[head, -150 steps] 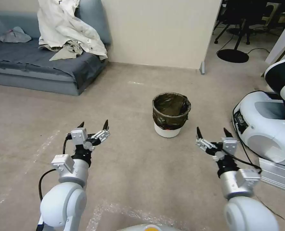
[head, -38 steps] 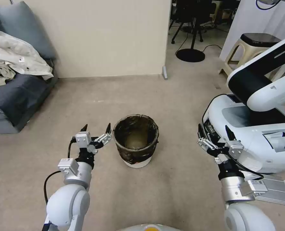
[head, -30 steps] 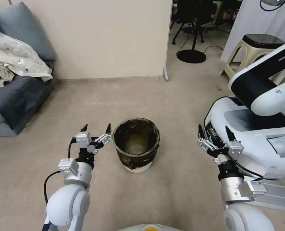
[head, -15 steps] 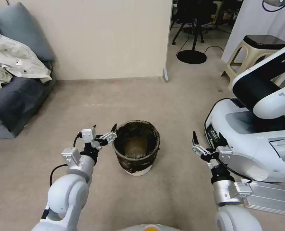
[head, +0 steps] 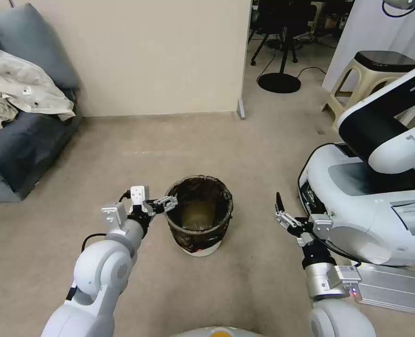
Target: Pick up the trash can from the floor.
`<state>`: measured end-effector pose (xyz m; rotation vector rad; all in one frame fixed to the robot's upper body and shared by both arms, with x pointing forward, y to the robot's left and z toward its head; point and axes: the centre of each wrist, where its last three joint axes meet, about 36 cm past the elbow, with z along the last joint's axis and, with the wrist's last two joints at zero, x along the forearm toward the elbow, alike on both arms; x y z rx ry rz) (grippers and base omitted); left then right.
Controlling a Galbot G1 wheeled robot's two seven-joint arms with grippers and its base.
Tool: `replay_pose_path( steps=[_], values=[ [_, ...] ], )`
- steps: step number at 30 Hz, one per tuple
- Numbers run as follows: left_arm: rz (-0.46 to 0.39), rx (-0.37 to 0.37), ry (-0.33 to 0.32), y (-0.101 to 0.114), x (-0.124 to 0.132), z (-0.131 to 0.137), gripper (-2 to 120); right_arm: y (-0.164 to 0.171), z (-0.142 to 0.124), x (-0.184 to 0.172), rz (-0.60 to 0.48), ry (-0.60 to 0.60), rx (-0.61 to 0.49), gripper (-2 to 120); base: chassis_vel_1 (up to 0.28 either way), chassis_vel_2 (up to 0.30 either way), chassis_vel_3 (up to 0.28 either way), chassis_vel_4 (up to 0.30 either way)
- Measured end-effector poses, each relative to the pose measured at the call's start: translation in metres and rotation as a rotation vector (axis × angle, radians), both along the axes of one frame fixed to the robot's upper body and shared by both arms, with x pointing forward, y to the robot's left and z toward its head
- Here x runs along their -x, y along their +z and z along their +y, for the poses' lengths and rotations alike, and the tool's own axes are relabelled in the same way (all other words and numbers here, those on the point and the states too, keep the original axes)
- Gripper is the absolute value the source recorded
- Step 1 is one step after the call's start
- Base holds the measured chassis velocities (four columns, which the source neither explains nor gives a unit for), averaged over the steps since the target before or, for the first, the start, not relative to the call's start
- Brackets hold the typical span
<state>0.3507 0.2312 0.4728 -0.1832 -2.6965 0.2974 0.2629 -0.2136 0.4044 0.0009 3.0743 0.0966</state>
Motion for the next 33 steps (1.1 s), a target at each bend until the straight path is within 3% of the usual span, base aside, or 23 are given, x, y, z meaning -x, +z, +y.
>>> replay_pose_path(
  steps=[33],
  values=[
    [0.138,-0.098,0.020,-0.055,-0.060,-0.013,98,-0.010,0.002,-0.012,0.014,0.003,-0.009,100,0.000,0.000,0.000,0.000]
  ],
)
